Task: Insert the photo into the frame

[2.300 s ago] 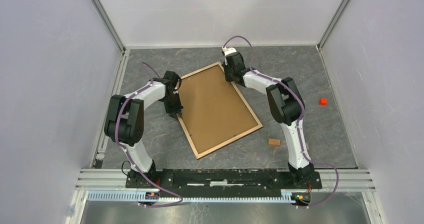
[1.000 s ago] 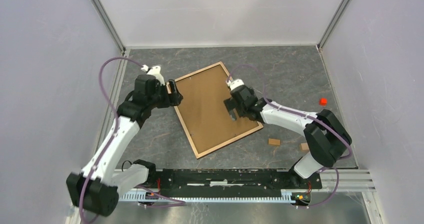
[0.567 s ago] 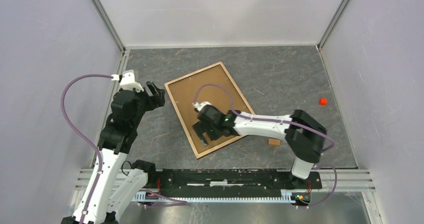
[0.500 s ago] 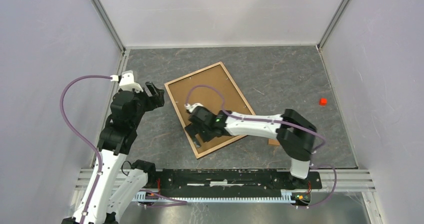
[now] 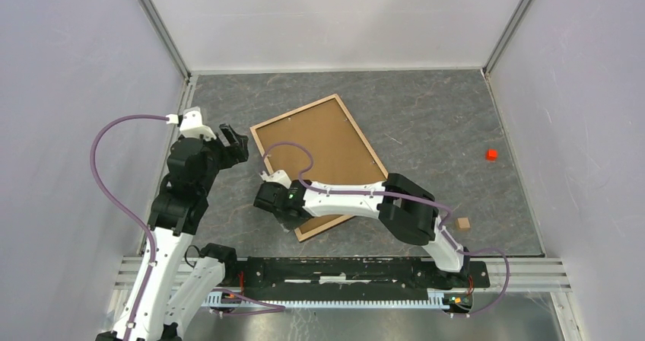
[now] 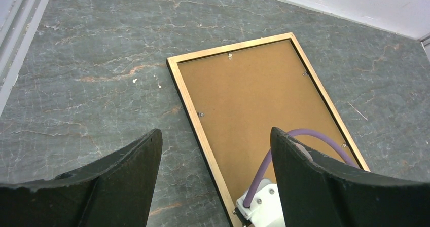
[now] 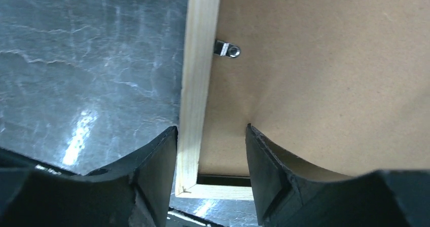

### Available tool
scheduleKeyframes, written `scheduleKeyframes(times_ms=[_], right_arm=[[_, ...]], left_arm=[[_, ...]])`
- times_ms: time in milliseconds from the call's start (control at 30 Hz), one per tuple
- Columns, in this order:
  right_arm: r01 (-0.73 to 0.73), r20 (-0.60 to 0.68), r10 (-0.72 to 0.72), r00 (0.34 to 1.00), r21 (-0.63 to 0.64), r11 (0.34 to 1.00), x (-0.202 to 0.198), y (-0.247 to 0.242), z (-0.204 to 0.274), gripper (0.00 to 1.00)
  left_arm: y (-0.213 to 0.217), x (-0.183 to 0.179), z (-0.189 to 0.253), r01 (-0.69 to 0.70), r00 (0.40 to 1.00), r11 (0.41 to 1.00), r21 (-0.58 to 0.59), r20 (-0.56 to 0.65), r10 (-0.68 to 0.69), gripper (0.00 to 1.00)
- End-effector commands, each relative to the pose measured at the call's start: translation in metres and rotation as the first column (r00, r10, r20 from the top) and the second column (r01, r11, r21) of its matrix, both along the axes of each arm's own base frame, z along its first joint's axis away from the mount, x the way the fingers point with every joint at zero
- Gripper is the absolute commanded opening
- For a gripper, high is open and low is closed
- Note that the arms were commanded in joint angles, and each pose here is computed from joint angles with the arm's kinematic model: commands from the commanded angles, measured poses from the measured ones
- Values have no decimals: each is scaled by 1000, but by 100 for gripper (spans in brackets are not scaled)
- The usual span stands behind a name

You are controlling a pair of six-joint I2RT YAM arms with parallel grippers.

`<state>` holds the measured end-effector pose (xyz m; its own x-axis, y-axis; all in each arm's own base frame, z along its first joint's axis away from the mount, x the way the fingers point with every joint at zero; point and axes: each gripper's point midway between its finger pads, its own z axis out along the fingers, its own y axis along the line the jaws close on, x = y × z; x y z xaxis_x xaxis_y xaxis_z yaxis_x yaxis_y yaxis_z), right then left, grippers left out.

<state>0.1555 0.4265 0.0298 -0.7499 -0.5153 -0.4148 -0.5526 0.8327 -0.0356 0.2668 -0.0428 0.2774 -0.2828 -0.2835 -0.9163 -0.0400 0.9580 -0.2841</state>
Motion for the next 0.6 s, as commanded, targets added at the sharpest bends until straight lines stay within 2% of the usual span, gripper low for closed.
scheduleKeyframes(times_ms=[0,133,333,400,467,533,567], right_arm=[[72,89,-68,994,-37,997,9,-3,0,53],[93,146,-83,986,-69,993,9,-8,-3,49],[108,159,-97,982,-59,992,4,-11,-14,41],[118,163,-110,981,-39,992,3,-11,-16,33],[121,166,-118,979,-8,993,3,-11,-14,17],[126,177,-127,976,18,992,4,-12,-8,0],[121,188,-124,974,28,992,5,-12,-3,0]], left_arm=[[4,2,13,-32,998,999,-34,48,34,83],[3,2,12,-27,999,999,-37,44,28,83],[6,3,12,-46,998,998,-42,44,48,83],[11,4,11,-79,996,996,-45,43,81,83],[16,5,10,-113,993,992,-48,40,115,84],[21,6,4,-153,988,986,-62,13,154,92],[21,6,0,-170,985,982,-80,-12,170,93]])
